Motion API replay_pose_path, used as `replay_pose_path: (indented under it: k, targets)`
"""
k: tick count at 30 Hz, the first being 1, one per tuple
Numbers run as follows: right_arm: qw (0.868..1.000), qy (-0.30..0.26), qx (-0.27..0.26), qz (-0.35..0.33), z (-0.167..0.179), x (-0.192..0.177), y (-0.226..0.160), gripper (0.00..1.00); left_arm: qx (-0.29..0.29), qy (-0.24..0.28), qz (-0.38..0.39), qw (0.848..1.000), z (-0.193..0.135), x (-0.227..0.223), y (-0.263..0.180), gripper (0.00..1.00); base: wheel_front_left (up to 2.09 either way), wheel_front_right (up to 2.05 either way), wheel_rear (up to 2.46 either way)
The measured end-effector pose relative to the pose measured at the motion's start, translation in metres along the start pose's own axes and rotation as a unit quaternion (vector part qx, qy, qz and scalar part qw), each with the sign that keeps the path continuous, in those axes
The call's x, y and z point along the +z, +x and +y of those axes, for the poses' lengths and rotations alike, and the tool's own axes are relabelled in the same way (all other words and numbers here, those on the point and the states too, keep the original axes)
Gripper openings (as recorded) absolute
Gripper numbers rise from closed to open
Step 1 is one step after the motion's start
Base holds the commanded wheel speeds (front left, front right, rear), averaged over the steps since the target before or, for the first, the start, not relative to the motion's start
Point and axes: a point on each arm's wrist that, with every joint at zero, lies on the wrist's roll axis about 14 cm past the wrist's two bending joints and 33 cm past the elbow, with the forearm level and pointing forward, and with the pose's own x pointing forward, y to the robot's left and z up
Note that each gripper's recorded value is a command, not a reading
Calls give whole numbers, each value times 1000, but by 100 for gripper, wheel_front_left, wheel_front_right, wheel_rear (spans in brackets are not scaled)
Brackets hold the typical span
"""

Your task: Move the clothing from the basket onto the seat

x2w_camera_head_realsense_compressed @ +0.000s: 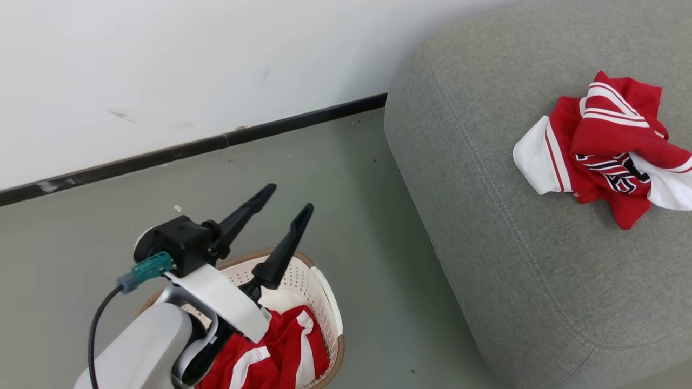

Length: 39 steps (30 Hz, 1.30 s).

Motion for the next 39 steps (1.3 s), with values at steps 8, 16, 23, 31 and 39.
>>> replay_pose_path:
  k: [8, 16, 23, 31, 39]
  targets:
    - [994, 7, 48, -96, 36, 46, -3, 100, 61, 13, -20, 998, 19, 15, -23, 100, 0, 0, 0]
    - [982, 47, 109, -144, 92, 61, -10, 100, 140, 17, -40, 989, 43, 28, -55, 100, 0, 0, 0]
    - [972, 70, 150, -164, 130, 66, -18, 100, 204, 28, -54, 977, 63, 39, -88, 100, 0, 0, 0]
    - [963, 91, 187, -170, 170, 61, -30, 100, 266, 37, -68, 961, 77, 47, -125, 100, 0, 0, 0]
    - [949, 128, 202, -205, 195, 76, -43, 100, 335, 38, -68, 939, 94, 42, -172, 100, 0, 0, 0]
